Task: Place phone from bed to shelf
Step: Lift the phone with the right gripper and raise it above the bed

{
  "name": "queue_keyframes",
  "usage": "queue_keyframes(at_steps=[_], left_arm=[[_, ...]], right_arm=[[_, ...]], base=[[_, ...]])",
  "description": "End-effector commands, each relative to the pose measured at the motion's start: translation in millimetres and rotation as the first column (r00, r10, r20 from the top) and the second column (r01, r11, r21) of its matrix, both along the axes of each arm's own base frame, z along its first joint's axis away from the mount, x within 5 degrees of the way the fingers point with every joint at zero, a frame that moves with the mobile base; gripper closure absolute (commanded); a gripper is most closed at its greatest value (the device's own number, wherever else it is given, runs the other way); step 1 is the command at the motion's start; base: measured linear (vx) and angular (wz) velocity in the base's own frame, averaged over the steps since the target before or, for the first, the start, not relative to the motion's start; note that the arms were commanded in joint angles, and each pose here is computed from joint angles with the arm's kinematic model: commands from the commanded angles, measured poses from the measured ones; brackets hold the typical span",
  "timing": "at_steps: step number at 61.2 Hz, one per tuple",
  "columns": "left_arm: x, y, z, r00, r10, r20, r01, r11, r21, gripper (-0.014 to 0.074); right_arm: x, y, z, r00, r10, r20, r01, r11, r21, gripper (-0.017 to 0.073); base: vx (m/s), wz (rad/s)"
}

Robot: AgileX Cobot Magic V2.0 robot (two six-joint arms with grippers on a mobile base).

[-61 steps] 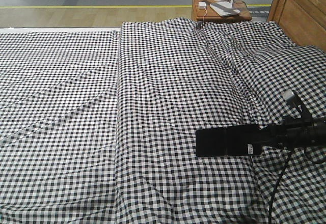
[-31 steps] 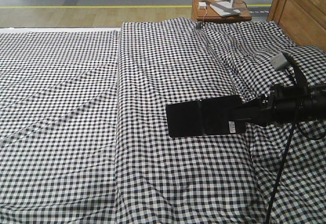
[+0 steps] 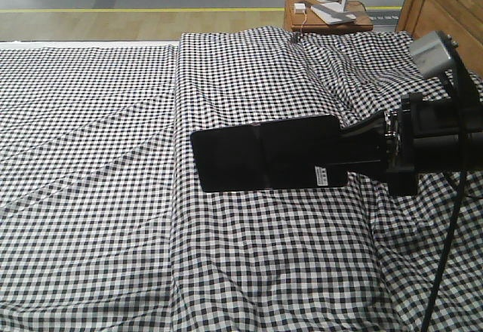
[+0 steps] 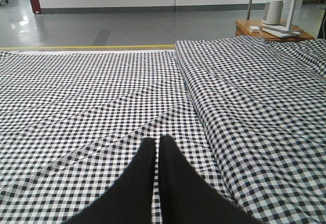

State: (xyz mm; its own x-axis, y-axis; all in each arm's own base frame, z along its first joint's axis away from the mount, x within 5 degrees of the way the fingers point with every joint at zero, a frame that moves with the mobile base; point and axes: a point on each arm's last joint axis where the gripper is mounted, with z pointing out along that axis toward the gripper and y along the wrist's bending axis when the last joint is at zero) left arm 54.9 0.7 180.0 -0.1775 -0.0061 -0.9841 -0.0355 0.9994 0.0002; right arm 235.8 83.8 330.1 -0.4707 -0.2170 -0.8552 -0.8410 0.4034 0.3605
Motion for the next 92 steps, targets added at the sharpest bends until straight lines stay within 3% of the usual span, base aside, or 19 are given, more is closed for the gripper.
queue_keyframes(at_steps=[1, 18, 37, 92], left_arm=[[1, 0.4, 5, 0.998, 0.004, 0.067, -0.004, 1.000, -0.009, 0.0593], [1, 0.4, 5, 0.998, 0.004, 0.067, -0.004, 1.000, -0.009, 0.0593], [1, 0.4, 5, 0.998, 0.004, 0.067, -0.004, 1.000, -0.009, 0.0593], [1, 0.4, 5, 0.998, 0.004, 0.067, -0.004, 1.000, -0.009, 0.0593]], right_arm=[[-16, 12, 25, 0.995, 0.090, 0.034, -0.094, 0.988, 0.126, 0.0564], [-25, 31, 27, 0.984, 0.173, 0.035, -0.177, 0.973, 0.147, 0.0564], [-25, 32, 30, 0.986, 0.165, 0.037, -0.169, 0.968, 0.184, 0.0564], [-25, 32, 30, 0.986, 0.165, 0.037, -0.169, 0.969, 0.182, 0.0564]], base=[[0.00, 0.00], [0.00, 0.00], [0.00, 0.00], [0.00, 0.00]])
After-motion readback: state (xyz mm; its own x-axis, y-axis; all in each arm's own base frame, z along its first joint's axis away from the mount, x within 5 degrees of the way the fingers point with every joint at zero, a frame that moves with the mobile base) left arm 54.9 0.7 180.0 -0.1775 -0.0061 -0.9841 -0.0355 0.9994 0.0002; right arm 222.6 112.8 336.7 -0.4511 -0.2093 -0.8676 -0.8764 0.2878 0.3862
